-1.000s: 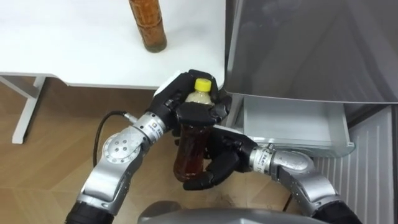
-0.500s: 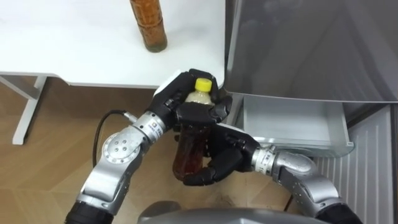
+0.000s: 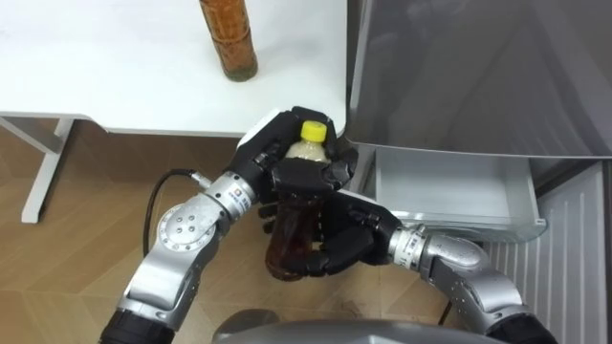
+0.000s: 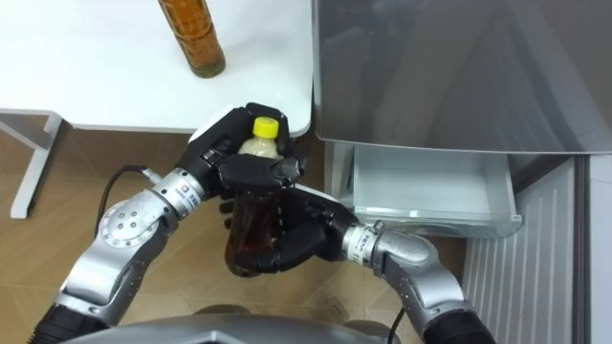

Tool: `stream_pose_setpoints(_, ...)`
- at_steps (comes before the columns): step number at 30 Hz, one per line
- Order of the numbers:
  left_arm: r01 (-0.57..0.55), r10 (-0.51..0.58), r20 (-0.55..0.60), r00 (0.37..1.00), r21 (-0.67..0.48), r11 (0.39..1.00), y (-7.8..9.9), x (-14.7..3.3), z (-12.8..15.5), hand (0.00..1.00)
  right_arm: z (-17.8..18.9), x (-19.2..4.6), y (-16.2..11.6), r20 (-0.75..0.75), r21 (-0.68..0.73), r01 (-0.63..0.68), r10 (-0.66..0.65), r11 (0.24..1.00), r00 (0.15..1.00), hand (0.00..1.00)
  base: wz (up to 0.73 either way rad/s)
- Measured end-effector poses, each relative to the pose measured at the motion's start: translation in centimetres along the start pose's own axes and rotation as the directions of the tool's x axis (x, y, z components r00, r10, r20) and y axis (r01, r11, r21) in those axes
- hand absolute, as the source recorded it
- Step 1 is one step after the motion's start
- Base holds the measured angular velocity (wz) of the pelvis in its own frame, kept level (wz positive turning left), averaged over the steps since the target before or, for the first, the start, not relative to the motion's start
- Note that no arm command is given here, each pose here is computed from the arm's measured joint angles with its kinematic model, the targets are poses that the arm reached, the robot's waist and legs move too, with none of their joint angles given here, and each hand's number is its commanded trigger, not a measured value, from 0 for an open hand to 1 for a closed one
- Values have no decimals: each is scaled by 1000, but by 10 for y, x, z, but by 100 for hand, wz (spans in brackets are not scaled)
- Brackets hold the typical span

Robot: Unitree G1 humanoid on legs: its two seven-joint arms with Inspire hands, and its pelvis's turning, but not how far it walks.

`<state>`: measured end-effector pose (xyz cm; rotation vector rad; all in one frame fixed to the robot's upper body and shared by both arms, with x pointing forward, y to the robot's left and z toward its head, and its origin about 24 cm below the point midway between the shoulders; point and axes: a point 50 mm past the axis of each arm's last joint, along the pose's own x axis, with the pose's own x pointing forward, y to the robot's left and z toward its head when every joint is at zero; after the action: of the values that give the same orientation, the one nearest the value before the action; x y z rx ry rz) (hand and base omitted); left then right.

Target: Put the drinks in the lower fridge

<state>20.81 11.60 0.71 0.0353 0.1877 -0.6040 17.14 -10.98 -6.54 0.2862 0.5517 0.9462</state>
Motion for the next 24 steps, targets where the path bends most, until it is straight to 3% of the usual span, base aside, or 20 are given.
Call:
stream_pose_setpoints(15, 28, -27, 26, 999, -35, 999, -9, 5, 2, 98, 0, 5, 3, 19, -2, 11, -11, 1000, 1000, 100, 0)
stream_pose_setpoints(17, 27, -26, 26, 999, -36, 999, -9, 5, 2, 19, 0, 5, 3, 20, -1, 11, -11, 1000, 1000, 100, 0)
stream_pose_setpoints(18, 26, -25, 26, 999, -36, 999, -9, 5, 2, 0, 0, 5, 3, 21, 0, 11, -11, 1000, 1000, 100, 0)
stream_pose_setpoints(24, 12, -11, 31, 999, -47, 999, -5, 4, 3, 0, 0, 3, 1, 25, 7, 15, -16, 1000, 1000, 100, 0)
